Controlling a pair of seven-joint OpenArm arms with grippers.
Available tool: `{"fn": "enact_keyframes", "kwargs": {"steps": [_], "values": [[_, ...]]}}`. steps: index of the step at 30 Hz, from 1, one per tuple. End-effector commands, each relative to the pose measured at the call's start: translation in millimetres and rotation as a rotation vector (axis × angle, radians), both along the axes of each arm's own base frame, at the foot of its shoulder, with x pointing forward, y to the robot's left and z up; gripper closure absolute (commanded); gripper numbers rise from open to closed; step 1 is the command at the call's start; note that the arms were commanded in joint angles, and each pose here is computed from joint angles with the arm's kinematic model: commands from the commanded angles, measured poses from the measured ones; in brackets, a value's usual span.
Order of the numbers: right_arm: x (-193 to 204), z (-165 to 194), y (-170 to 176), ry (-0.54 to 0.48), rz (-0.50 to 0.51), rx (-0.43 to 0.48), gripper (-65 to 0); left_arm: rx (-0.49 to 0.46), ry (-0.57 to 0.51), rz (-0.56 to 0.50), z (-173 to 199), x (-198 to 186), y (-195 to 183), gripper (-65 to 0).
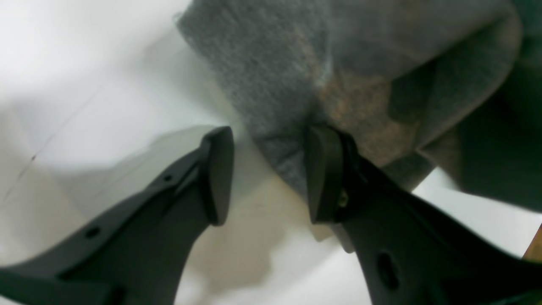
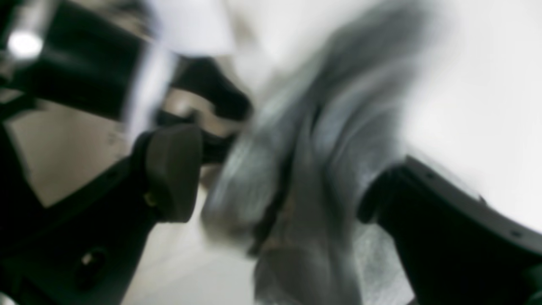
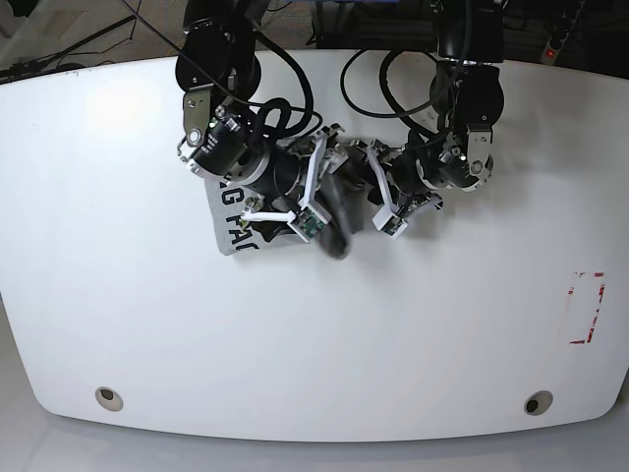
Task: Fold the T-shirt properly
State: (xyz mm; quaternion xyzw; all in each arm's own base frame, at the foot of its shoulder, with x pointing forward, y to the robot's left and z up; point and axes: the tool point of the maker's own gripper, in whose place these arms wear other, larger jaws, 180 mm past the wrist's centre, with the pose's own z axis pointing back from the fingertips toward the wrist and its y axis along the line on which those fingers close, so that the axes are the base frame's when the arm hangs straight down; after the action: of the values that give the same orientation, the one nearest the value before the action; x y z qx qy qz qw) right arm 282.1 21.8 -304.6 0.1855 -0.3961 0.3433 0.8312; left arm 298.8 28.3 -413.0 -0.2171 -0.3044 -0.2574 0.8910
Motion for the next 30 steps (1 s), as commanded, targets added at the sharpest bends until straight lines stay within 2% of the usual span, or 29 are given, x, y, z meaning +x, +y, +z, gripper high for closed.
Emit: {"fn": "enact_keyframes", "kwargs": {"steps": [1,8,14,18,24,30], "values": [[1.5,7.6,3.2,-0.031,0.006,0.011,-50.3,0.034,-0.026,-0.011,8.2,5.3,2.9,-25.3],[-0.3,2.0,-3.9,-0.026,0.017,-0.014,-50.3,0.038,-0.123,0.003,36.9,16.5,8.2,-25.3],[2.4,1.9,-8.2,-0.031,0.009,-0.029,-50.3,0.059,-0.187,0.128,57.2,24.7,51.5,-25.3],[2.5,-0.2,-9.7,-0.032,0.015,-0.037,-50.3,0.132,-0.245,0.198,73.9,30.5,97.2,-25.3],[9.4,-11.3,8.4,-0.009,0.027,0.047,-50.3,0.282,-0.276,0.249,86.1,31.9,166.5,-25.3],[35.1,-25.4,12.6,0.011,0.027,0.083,-50.1,0.388,-0.254,0.226,83.7,19.3,199.0,-25.3]]}}
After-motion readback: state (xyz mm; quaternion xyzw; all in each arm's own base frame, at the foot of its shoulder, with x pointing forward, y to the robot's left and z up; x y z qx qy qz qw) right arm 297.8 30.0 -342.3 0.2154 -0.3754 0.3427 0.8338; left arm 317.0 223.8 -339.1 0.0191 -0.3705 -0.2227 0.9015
